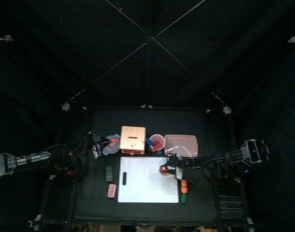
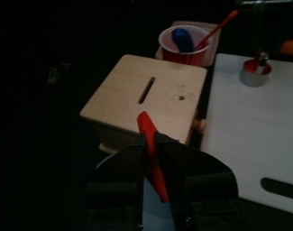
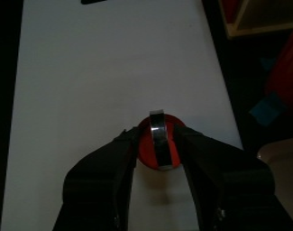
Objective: Get the cutter from the drawer then cut the dough then place the extra dough in the bowl
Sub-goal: Place the extra dough in the bowl
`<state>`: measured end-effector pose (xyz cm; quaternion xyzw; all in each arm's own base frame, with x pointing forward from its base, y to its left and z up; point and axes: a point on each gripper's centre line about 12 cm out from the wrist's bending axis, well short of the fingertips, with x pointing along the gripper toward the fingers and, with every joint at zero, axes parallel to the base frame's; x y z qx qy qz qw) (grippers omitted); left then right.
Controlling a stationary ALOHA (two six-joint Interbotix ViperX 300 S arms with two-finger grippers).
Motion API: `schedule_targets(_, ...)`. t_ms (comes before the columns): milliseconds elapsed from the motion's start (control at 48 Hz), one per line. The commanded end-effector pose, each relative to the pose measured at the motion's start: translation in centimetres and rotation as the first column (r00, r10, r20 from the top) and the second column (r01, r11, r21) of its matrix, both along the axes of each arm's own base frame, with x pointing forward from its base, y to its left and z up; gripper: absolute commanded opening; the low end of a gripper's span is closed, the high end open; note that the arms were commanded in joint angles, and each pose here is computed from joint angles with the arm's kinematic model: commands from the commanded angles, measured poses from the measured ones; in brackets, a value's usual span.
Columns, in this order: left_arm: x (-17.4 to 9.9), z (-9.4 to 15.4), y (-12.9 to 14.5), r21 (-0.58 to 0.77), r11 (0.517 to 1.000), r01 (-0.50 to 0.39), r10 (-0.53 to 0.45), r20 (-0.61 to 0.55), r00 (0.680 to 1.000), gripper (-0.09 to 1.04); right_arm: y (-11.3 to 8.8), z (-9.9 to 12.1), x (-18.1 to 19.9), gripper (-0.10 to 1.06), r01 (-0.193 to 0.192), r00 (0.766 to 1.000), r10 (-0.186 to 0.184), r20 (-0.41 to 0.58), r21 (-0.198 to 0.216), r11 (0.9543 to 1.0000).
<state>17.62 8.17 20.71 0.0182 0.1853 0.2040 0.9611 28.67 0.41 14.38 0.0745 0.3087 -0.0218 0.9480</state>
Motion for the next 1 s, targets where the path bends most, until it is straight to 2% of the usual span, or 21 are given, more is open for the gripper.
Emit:
schedule_targets(21, -0.2, -0.2, 0.4, 0.000, 1.000, -0.022, 0.022, -0.002, 1.000, 0.64, -0.1, 1.4, 0.5, 0.76, 0.003, 0.999, -0.003, 0.051, 0.001, 1.0000)
schedule_targets(250, -0.6, -1.0, 0.5, -0.009, 0.999, -0.040, 0.040, -0.022, 0.999, 0.80, -0.1, 1.6, 0.7, 0.76, 0.003, 0.998, -0.003, 0.057, 0.001, 1.0000)
schedule_targets(396, -0.6, -1.1, 0.6, -0.008, 0.999, -0.039, 0.039, -0.027, 0.999, 0.87, -0.1, 1.7, 0.8, 0.76, 0.003, 0.998, -0.003, 0.058, 0.001, 1.0000)
schedule_targets(1000, -0.6, -1.9, 0.4, -0.019, 0.999, -0.032, 0.031, -0.057, 0.998, 0.87, 0.1, 2.2, 1.2, 0.76, -0.001, 0.997, 0.001, 0.073, 0.005, 1.0000)
